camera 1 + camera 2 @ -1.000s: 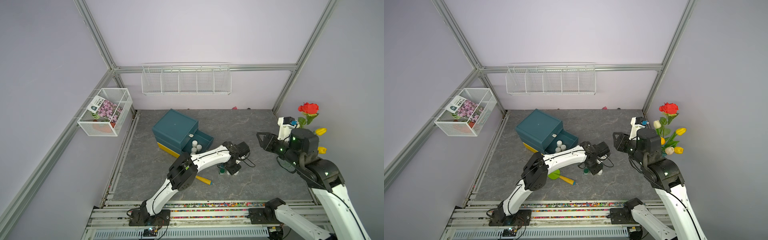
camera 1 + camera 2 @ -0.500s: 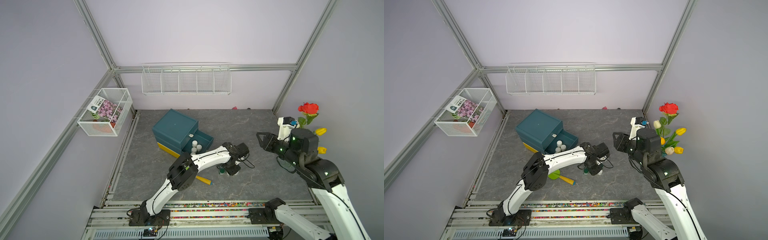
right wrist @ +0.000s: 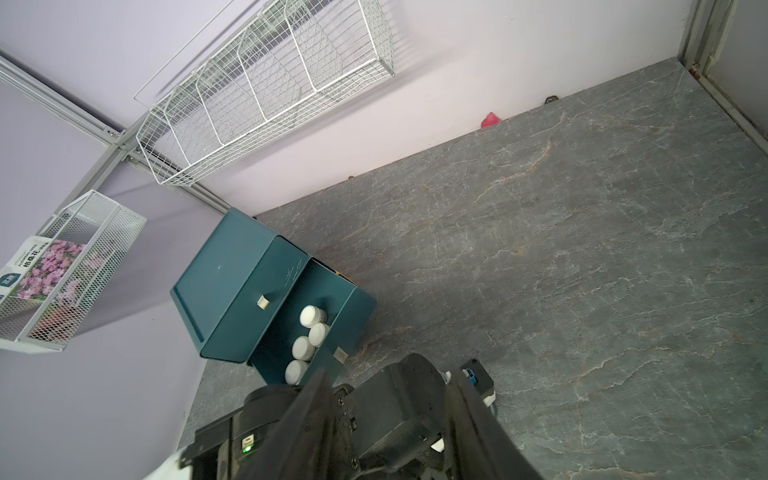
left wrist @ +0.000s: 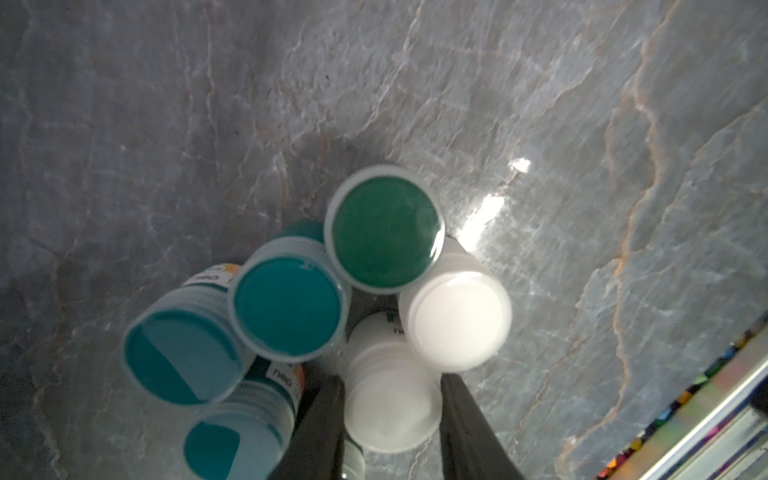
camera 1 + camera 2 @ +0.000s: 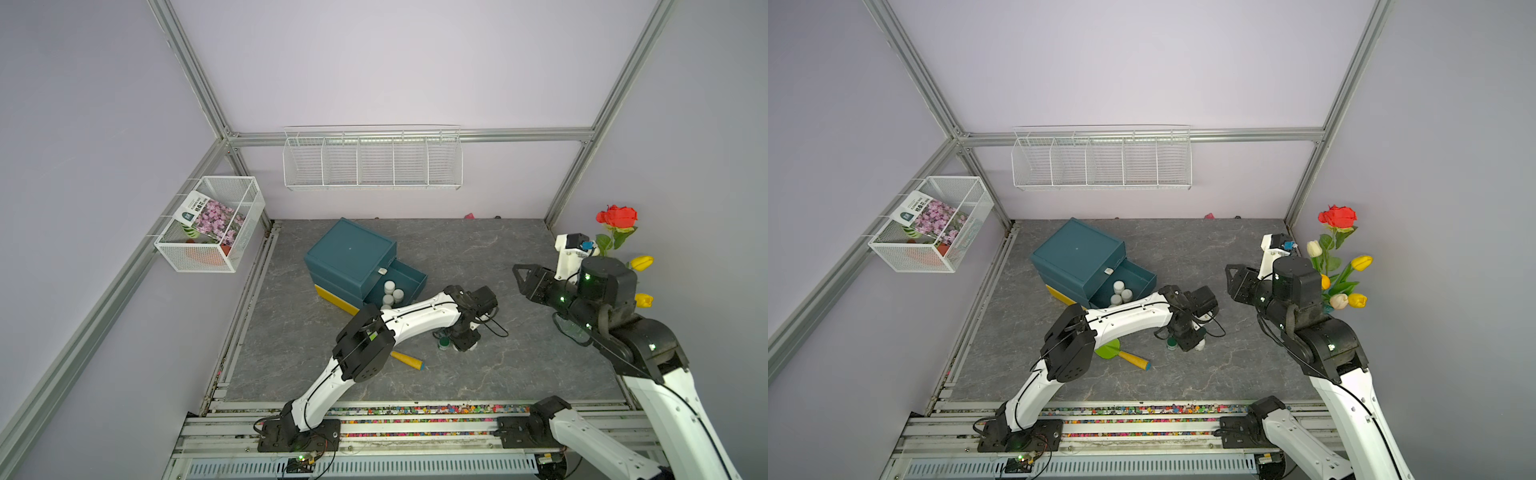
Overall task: Put the paint cans in the drawer according to color
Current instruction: Pick up the paint can at the center of the board, then place the paint can in the drawer, then pick up the paint can at the center of the board, then place the paint can in the drawer, then close the drawer of the storage box.
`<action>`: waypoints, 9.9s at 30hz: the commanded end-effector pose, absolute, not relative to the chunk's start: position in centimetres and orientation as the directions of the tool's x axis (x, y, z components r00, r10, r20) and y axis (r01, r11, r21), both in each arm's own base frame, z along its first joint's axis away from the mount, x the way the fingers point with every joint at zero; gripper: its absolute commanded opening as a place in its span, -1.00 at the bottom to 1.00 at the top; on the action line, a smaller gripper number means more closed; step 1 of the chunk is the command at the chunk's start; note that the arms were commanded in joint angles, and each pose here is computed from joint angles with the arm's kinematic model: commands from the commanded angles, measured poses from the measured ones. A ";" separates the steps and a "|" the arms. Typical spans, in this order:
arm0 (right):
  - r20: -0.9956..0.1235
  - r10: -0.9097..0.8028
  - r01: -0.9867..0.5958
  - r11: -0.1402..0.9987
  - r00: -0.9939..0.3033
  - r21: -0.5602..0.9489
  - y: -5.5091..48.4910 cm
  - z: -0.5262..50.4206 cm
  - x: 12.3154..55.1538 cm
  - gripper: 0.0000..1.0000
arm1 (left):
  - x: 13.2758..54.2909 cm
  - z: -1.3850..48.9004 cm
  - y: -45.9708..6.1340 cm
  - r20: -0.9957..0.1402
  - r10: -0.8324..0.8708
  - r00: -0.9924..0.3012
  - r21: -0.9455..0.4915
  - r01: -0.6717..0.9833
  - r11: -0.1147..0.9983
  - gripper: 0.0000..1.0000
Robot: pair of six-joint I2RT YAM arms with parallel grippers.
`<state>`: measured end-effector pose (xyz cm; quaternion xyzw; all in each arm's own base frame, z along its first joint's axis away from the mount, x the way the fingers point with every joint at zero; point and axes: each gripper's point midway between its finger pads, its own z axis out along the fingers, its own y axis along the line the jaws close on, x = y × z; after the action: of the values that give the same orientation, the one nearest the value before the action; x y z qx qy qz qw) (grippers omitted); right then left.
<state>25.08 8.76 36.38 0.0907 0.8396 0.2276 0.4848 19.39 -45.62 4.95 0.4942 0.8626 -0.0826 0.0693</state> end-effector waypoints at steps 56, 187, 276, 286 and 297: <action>-0.771 0.395 -0.072 0.868 -0.500 0.491 9.2 36.7 26.4 -0.05 | 35.0 14.9 -29.9 -0.331 0.421 -0.845 0.142 0.396 0.907 -0.67; -0.768 0.420 -0.029 0.869 -0.483 0.494 7.9 36.5 24.9 -0.04 | 37.0 15.4 -32.3 -0.429 0.339 -0.837 0.066 0.345 0.936 -0.54; 0.047 0.384 0.147 0.235 -0.922 0.961 31.2 14.3 31.4 -1.00 | 23.9 23.0 -8.5 -0.732 -0.089 -0.676 -0.102 -0.020 0.995 0.07; 0.024 0.353 0.107 0.217 -0.935 0.970 33.9 16.3 32.8 -1.00 | 23.7 23.4 -8.4 -0.736 -0.093 -0.671 -0.108 -0.019 0.994 0.05; 0.037 0.323 0.095 0.166 -0.946 0.981 37.7 15.6 35.6 -1.00 | 23.5 23.6 -8.2 -0.736 -0.097 -0.670 -0.111 -0.023 0.994 0.05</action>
<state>34.67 36.31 13.15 0.1644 0.7795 0.6003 0.0701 23.74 -8.77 23.11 -0.0227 0.9143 -0.0478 0.4016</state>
